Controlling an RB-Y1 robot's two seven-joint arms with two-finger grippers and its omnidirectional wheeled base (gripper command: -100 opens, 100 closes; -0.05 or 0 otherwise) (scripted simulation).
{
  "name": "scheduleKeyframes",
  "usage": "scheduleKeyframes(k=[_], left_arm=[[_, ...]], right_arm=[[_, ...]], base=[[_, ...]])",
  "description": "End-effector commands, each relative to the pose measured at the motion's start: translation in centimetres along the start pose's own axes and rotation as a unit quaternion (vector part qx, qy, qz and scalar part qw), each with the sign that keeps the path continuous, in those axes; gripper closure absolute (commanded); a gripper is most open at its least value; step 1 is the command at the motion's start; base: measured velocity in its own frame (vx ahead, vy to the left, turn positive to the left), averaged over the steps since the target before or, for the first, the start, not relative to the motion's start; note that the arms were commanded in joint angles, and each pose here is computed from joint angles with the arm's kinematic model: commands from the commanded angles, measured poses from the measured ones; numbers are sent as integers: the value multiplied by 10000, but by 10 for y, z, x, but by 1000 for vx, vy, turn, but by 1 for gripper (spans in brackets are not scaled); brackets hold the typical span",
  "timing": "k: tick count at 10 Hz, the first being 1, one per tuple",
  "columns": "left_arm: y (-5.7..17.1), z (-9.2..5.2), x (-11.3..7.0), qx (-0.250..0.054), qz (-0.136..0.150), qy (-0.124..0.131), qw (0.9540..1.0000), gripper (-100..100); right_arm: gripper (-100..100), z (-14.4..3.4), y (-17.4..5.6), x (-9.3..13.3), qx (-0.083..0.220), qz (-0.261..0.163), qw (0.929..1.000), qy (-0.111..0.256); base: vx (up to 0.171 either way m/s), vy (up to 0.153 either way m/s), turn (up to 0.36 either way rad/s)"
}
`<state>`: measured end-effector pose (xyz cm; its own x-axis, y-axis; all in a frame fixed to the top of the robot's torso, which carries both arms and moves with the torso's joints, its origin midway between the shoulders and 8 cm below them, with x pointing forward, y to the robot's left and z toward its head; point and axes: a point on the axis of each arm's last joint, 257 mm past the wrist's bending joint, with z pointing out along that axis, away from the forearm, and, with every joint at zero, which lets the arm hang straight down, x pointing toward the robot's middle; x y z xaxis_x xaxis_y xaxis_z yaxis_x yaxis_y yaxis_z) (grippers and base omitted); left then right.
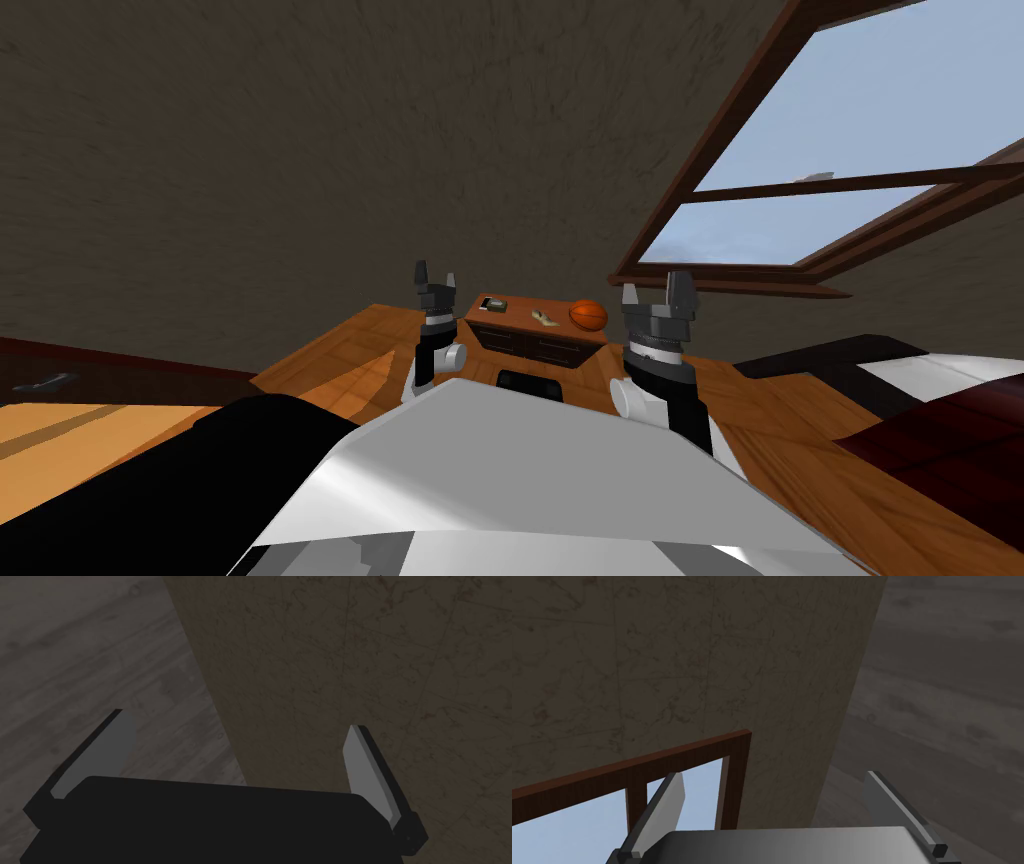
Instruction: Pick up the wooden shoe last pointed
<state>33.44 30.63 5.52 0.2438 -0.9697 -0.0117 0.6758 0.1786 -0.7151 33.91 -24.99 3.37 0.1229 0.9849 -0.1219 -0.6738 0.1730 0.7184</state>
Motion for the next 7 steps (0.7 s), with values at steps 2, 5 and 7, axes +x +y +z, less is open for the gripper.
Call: scheduleKeyframes(k=[2,5,7], left_arm=[[0,0,0,1,-1,0,10000,0],[0,0,0,1,-2,0,10000,0],[0,0,0,1,-2,0,10000,0]], right_arm=[[-100,-10,-32,9,431,-413,9978,301],[-100,-26,-73,16,982,-905,9894,569],[-100,-42,-108,21,1432,-1316,9776,801]], base=[[-158,58,-20],[-190,84,-2],[-178,95,25]])
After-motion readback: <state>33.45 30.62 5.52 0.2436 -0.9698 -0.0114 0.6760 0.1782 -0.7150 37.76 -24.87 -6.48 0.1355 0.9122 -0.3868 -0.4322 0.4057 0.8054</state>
